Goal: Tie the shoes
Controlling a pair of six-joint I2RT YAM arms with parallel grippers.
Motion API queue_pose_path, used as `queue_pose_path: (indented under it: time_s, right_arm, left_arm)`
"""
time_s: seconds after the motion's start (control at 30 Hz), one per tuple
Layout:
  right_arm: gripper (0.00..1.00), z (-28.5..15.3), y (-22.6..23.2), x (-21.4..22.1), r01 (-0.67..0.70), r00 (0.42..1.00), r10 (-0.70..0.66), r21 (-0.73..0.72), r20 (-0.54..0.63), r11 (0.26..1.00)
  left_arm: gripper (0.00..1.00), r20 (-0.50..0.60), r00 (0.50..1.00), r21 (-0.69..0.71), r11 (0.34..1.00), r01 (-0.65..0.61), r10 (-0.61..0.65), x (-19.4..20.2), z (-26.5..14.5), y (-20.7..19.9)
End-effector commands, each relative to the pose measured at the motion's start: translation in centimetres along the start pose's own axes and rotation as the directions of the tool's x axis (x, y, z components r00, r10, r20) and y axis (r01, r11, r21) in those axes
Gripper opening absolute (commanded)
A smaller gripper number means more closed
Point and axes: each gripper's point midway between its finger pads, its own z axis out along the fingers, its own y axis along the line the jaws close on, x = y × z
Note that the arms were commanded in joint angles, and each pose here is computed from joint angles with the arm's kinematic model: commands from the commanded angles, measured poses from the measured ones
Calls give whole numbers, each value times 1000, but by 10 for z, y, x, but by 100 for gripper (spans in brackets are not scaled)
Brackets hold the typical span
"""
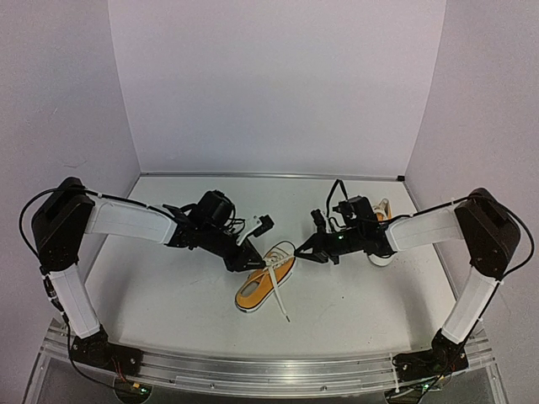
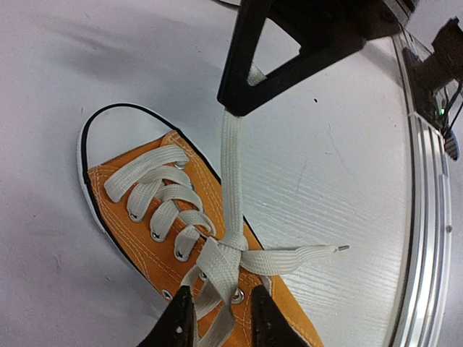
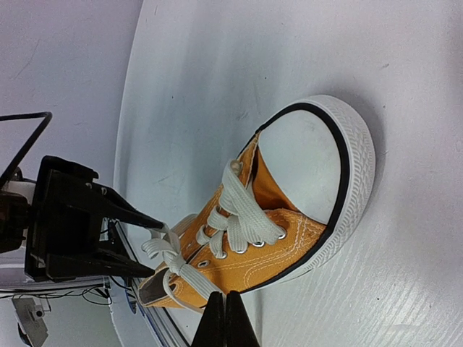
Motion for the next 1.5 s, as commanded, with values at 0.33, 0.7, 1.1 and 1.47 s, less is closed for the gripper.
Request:
queue_pose_path:
  time_s: [0.33,0.7,1.1,1.47]
  right_arm:
    - [0,-2,-11,3,-3,1000,2,24,18,1000]
    - [0,-11,-20,1,-17,999,15,47,46,999]
    - [0,-27,-33,-5,-43,996,37,74,78,996]
    - [0,-26,-23,-24,-9,998,4,74,68,997]
  left_arm:
    - [0,121,987,-117,986,120,-105,-19,-30,41]
    - [0,177,965,-145,965,218,-192,-13,-48,63]
    - [0,172,966,-109,970,215,-195,-5,-50,54]
    - [0,217,953,-13,975,222,-214,-6,-54,30]
